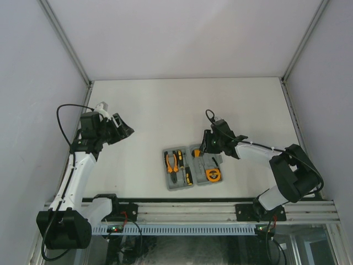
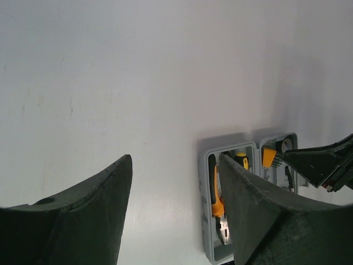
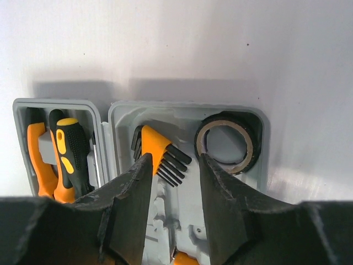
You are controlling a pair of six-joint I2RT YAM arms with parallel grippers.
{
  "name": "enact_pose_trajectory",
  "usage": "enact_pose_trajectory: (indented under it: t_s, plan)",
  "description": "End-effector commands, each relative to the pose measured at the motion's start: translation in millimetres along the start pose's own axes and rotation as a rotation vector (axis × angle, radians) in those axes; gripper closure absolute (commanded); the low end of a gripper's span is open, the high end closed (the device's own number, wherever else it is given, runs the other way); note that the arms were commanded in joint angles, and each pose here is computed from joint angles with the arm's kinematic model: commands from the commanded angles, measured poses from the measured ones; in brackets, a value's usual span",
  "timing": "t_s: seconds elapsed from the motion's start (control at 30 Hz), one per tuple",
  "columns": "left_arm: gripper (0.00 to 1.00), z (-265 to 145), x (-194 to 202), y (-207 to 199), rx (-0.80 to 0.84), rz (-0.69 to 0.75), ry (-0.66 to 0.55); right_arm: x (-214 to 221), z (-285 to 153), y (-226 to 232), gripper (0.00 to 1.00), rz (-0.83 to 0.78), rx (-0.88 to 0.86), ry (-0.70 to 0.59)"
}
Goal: Sort the tools into containers
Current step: Place the engineering item in the storage box.
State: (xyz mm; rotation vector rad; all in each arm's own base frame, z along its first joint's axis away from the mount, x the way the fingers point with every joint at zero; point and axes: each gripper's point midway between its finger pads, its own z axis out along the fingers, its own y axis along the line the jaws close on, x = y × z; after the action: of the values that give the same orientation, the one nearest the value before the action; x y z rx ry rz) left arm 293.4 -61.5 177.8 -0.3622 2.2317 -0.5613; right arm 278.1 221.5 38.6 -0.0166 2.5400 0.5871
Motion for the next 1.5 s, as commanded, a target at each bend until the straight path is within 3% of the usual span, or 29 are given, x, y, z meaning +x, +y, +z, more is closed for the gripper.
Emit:
enact_pose_trajectory:
  t_s: [0.0,0.17,0.47,0.67,1.07,1.47]
  plan:
    - [0.33,-0.2,2.6,-1.4,0.025,0.001,-0.012,-20.8,-3.1,19.8,0.61,0.052,-0.064,-0.090]
    - [0.33,1.5,19.8,-16.1,0.022,0.023,0.005,-18.0,-1.3,18.0,0.62,0.067,-0.054,-0.080]
    - [0.34,36.7,92.8,-58.1,0.132,0.027,0.125,-16.0,-1.6,13.8,0.64,0.067,-0.042,-0.070]
    - [0.41,50.7,135.3,-84.8,0.234,0.041,0.205,-14.5,-1.4,11.6,0.64,0.074,-0.035,-0.068]
    - [0.54,68.1,179.9,-59.1,0.130,0.056,0.283,-12.8,-1.6,12.5,0.65,0.089,-0.041,-0.065]
    - [0.67,81.6,197.7,-61.4,0.159,0.062,0.333,-12.5,-1.7,19.1,0.66,0.085,-0.072,-0.061]
